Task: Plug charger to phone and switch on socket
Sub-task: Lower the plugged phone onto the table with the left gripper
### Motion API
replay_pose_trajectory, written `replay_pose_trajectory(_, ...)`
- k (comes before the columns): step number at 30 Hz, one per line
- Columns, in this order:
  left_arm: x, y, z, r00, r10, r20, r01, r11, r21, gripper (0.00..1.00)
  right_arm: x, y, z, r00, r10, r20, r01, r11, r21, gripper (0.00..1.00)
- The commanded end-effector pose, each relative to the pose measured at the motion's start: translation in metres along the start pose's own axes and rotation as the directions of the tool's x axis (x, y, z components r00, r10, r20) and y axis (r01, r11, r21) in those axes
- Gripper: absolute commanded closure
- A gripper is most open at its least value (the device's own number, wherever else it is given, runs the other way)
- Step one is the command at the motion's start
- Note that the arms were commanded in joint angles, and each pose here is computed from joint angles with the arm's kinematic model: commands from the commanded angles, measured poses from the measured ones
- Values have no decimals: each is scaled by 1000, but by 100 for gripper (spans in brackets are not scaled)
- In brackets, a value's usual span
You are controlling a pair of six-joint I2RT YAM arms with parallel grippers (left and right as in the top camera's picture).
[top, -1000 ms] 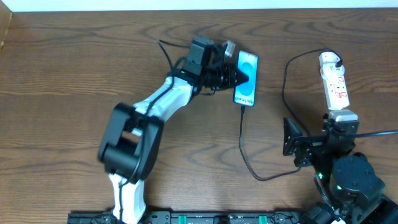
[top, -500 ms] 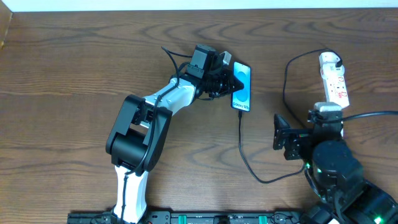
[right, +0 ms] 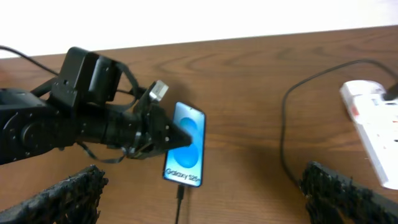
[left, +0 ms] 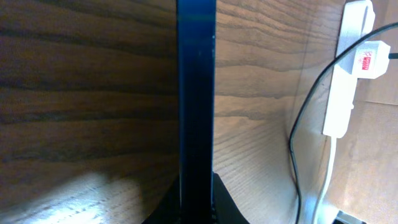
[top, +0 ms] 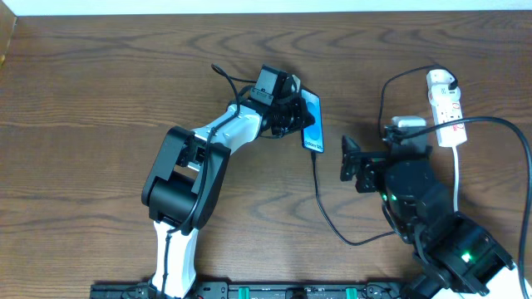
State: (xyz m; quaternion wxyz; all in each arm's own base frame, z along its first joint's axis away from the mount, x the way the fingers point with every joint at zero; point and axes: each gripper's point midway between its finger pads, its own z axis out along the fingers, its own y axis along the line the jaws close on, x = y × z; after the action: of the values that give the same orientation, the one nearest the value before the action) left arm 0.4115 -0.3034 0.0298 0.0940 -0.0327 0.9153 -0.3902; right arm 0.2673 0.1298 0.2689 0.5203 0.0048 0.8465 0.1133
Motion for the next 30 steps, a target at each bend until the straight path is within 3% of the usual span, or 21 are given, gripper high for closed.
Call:
replay_pose_trajectory(1,1,1,-1,999,51,8,-51,999,-11,93,1,11,6,1000,18,-20,-19,999,-41,1)
replay_pose_trajectory(28,12,19,15,998,43,-39,-45,998,-32,92,16,21,19,996,6,-88,-12,998,-67,1)
replay_pose_trajectory(30,13,21,15,998,39,-41,-41,998,-41,86,16,21,19,996,6,-87,-12,998,-67,1)
